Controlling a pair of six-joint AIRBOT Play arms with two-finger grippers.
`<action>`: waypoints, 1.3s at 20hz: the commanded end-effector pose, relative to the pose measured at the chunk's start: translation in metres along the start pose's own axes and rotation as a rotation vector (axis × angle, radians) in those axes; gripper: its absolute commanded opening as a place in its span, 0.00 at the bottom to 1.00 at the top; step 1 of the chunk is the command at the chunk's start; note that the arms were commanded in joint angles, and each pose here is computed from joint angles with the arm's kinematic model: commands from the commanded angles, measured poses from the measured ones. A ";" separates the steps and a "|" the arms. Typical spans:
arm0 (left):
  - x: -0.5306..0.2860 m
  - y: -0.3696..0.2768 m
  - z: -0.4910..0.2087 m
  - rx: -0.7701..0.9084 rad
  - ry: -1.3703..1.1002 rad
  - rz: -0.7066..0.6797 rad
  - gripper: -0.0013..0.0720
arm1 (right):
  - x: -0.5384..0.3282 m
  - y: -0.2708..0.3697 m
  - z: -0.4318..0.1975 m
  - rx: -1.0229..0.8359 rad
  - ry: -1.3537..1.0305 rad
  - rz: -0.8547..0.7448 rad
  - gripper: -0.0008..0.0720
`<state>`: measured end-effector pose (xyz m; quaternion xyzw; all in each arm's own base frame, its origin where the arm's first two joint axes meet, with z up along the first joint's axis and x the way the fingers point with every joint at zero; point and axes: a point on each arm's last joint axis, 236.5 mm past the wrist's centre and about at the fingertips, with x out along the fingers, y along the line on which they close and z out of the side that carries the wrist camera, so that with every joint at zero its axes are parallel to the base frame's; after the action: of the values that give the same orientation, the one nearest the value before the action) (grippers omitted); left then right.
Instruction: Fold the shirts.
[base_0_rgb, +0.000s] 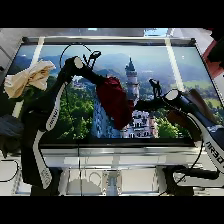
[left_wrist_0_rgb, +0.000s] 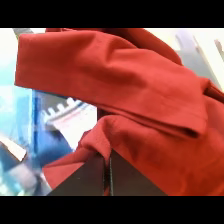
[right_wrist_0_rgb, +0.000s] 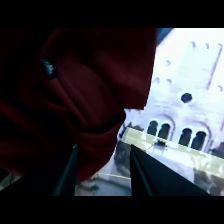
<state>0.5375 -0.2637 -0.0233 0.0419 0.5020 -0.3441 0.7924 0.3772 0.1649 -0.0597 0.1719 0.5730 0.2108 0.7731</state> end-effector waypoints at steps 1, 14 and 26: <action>-0.010 -0.004 -0.009 0.002 0.046 -0.023 0.03 | 0.032 -0.021 0.015 0.141 -0.098 -0.059 0.55; -0.011 -0.006 -0.009 0.004 0.048 -0.025 0.03 | 0.048 0.012 0.021 0.189 -0.060 0.113 0.06; -0.319 0.060 0.005 -0.002 -0.161 0.625 0.03 | -0.243 0.022 0.107 -0.121 -0.397 -0.126 0.05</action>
<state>0.5278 -0.1297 0.1588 0.1469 0.4172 -0.1908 0.8763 0.4459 0.1073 0.1109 0.1879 0.4337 0.2079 0.8564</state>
